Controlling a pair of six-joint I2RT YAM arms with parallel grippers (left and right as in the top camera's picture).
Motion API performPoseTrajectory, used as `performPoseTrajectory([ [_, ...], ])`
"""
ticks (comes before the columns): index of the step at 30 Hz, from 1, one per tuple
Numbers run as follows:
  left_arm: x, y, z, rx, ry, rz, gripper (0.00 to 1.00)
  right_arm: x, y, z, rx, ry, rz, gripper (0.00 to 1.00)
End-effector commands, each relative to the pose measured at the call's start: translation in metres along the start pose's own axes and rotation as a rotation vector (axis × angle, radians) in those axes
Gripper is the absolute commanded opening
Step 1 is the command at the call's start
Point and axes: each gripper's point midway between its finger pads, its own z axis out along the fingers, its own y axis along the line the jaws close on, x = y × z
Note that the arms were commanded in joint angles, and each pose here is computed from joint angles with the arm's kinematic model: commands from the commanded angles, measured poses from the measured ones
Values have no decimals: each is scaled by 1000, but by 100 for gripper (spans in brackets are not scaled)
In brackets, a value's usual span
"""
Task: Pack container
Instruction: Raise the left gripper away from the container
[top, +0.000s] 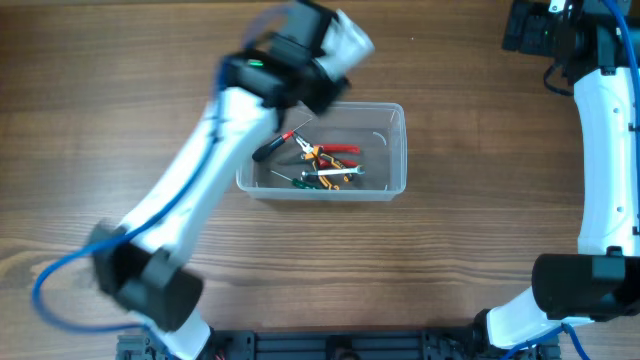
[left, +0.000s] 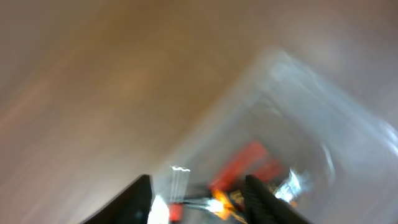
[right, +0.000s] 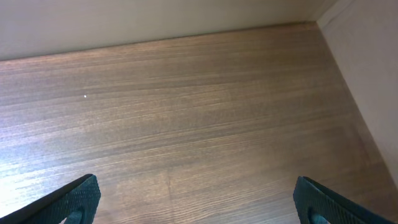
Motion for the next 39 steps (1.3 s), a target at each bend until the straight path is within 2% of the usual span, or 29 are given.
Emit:
performPoseTrajectory([
  [1, 2, 109, -86, -331, -175, -657, 55, -7, -3, -9, 5, -29, 25, 100],
  [2, 5, 121, -97, -344, -197, -698, 59, -7, -3, -9, 5, -29, 25, 100],
  [3, 9, 131, -105, -356, -208, -720, 68, -7, -3, -9, 5, -29, 26, 100],
  [4, 12, 138, -110, -366, -216, -732, 84, -7, -3, -9, 5, -29, 25, 100],
  [8, 28, 161, -126, -411, -215, -779, 100, -7, -3, -9, 5, -29, 25, 100],
  [18, 44, 163, -125, -423, -159, -796, 100, -7, -3, -9, 5, -29, 25, 100],
  [33, 44, 163, -125, -423, -159, -796, 100, -8, -3, -11, 5, -32, 26, 100],
  [36, 44, 163, -125, -423, -159, -795, 100, -15, -7, -36, -1, -85, 36, 100],
  [39, 44, 163, -125, -423, -160, -795, 100, -27, -9, -89, -26, -196, 47, 100],
])
